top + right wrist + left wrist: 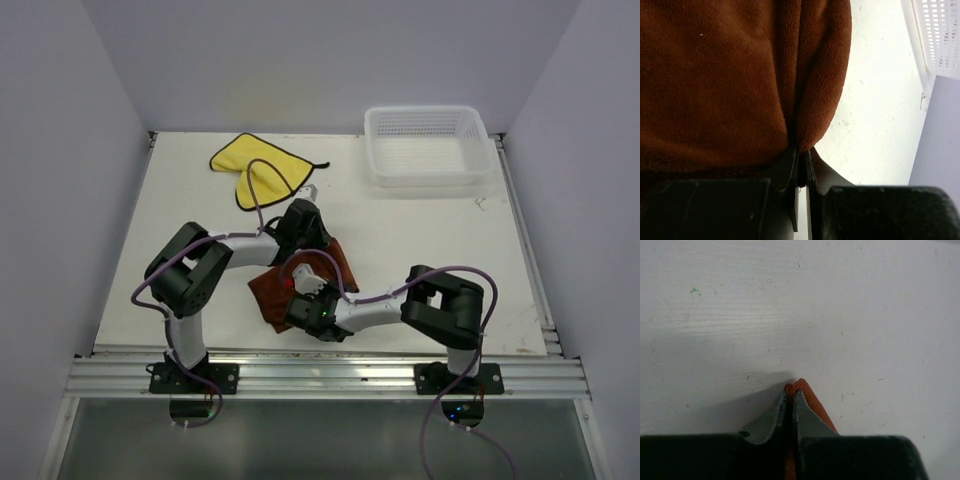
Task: Roll the towels
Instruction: Roll the towel
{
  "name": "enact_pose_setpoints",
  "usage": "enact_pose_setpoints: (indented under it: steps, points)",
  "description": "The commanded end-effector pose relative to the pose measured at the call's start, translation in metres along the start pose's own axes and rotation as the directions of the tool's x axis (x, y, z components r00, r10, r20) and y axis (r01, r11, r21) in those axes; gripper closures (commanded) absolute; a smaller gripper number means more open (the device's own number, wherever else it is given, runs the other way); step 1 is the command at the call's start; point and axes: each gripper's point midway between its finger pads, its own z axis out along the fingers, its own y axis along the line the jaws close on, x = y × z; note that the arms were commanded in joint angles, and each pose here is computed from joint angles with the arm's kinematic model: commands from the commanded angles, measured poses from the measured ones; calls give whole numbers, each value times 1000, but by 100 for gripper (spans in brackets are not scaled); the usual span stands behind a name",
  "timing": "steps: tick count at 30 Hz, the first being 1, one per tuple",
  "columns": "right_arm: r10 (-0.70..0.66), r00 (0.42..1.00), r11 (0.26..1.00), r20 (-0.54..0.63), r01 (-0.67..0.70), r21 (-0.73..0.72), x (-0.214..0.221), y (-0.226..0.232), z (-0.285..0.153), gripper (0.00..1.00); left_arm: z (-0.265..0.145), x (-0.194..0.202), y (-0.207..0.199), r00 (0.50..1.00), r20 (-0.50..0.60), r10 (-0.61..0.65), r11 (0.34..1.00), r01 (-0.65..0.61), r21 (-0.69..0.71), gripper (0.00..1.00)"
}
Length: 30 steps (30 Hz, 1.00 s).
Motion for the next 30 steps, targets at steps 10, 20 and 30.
enact_pose_setpoints:
  steps: [10,20,30]
  points:
    - [-118,993,993,-21,118,5,1,18,-3,100,-21,-28,1,995,99,23,1000,-23,4,96]
    - [-171,985,985,-20,171,-18,-1,31,-3,100,-31,-32,12,993,111,39,999,-34,-43,80]
    - [-202,979,979,-29,200,-43,1,39,-1,100,-51,-52,1,989,141,51,998,-46,-37,60]
